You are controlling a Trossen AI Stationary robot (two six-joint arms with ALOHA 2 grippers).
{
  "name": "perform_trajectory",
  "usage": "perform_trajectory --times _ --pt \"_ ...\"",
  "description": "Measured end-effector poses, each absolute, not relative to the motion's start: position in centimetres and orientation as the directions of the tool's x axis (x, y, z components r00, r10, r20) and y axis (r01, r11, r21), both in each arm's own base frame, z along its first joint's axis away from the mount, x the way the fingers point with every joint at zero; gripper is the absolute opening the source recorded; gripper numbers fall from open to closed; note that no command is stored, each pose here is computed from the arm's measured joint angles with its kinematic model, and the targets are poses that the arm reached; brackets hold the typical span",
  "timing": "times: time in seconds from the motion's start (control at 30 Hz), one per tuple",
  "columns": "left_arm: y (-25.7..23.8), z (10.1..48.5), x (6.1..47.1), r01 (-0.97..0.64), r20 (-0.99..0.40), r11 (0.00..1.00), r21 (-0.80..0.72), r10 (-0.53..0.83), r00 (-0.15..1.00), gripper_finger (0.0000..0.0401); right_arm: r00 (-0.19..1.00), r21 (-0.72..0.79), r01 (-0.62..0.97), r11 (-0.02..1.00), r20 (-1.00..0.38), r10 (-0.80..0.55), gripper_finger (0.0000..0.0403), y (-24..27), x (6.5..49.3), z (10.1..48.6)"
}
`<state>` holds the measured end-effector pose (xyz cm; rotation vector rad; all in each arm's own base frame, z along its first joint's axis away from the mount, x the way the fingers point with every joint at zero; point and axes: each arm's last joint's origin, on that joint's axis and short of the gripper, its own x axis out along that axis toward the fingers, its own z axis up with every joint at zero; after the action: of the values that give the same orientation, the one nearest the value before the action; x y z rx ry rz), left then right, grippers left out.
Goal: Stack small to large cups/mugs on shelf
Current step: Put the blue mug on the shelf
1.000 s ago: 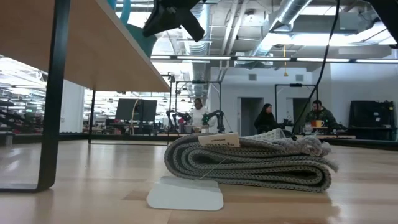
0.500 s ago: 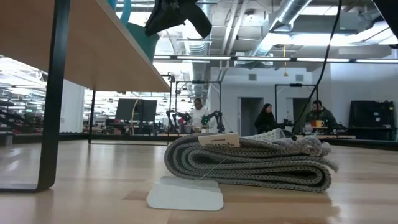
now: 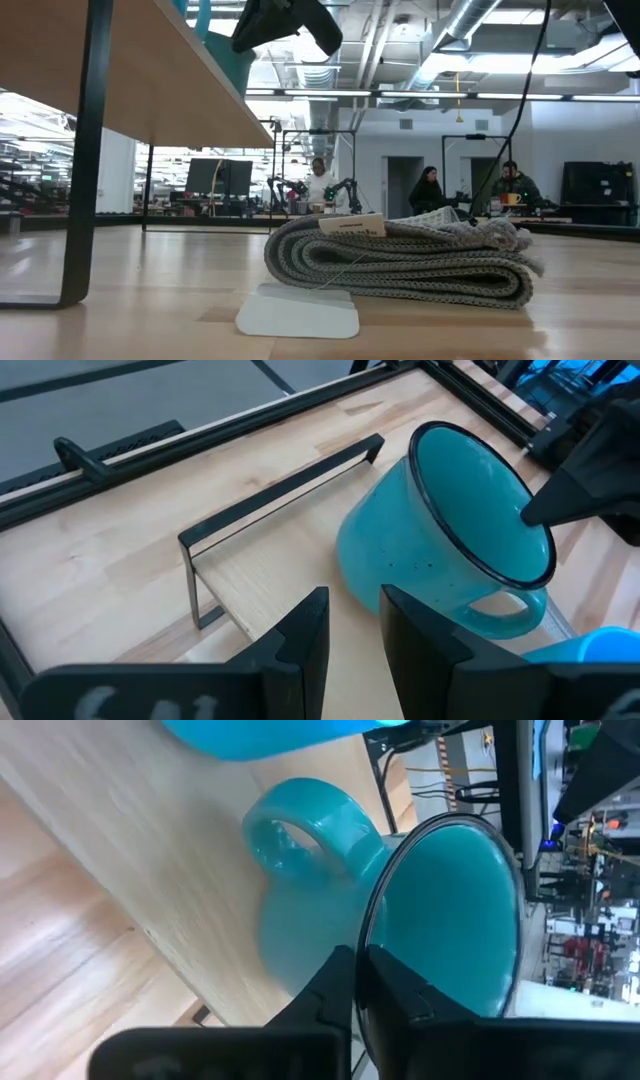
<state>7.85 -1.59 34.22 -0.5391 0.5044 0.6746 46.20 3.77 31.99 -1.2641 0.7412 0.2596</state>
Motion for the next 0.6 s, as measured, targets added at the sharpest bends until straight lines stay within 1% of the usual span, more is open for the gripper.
perform_trajectory --times 0.17,0.6 --pt "-1.59 34.22 7.85 -0.693 -0.592 0.657 -0.298 0.442 0.674 0.0082 0.75 -0.772 -0.548 0.322 -0.624 -0.221 0.0049 3.77 46.25 32.07" --pt "-1.58 34.22 7.84 -0.693 -0.592 0.656 -0.298 0.442 0.674 0.0082 0.759 -0.78 -0.544 0.309 -0.615 -0.215 0.005 3.95 46.32 32.16"
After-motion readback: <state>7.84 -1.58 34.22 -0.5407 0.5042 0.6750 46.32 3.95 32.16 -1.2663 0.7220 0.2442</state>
